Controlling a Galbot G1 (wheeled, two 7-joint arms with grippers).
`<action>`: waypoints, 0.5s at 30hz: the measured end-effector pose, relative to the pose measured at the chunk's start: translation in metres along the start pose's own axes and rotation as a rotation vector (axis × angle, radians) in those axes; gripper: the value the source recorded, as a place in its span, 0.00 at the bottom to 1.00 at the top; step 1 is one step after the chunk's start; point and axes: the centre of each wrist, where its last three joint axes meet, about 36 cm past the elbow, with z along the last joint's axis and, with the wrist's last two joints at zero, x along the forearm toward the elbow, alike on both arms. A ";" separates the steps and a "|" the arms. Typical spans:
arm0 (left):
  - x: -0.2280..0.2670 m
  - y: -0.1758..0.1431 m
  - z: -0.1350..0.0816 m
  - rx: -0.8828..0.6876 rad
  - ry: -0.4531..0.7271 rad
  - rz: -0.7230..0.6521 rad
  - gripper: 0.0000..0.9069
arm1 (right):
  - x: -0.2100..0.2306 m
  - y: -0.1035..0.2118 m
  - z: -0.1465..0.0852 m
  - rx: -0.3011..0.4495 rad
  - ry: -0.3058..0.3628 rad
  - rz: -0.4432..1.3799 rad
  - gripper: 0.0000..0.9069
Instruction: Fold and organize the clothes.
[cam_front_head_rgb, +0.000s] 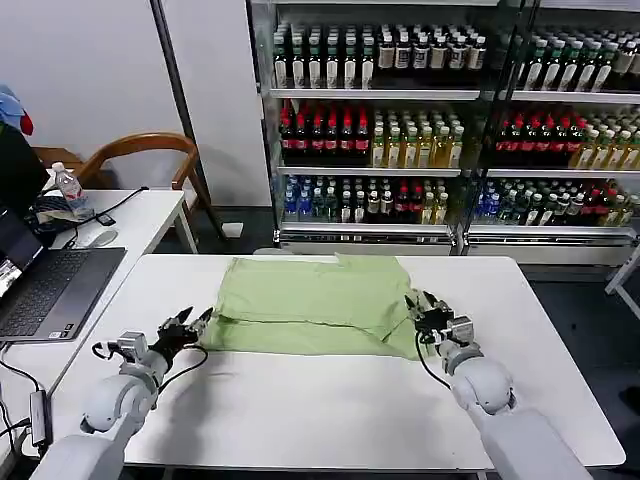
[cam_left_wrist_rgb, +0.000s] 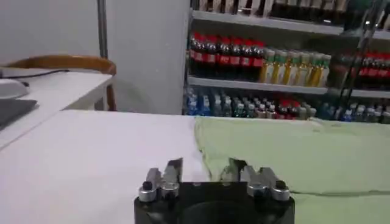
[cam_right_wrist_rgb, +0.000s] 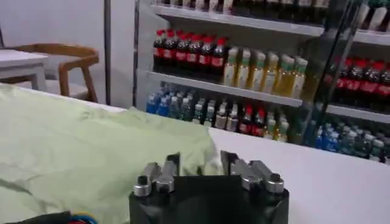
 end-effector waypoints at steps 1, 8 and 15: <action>0.003 -0.002 0.001 -0.010 0.006 0.000 1.00 | 0.005 0.001 0.002 -0.001 0.007 -0.002 1.00; 0.011 -0.017 0.008 -0.054 0.075 -0.023 1.00 | 0.032 0.015 0.018 -0.008 0.068 -0.020 1.00; 0.012 -0.021 0.011 -0.089 0.160 -0.055 0.06 | 0.043 0.022 0.028 -0.037 0.121 -0.029 0.00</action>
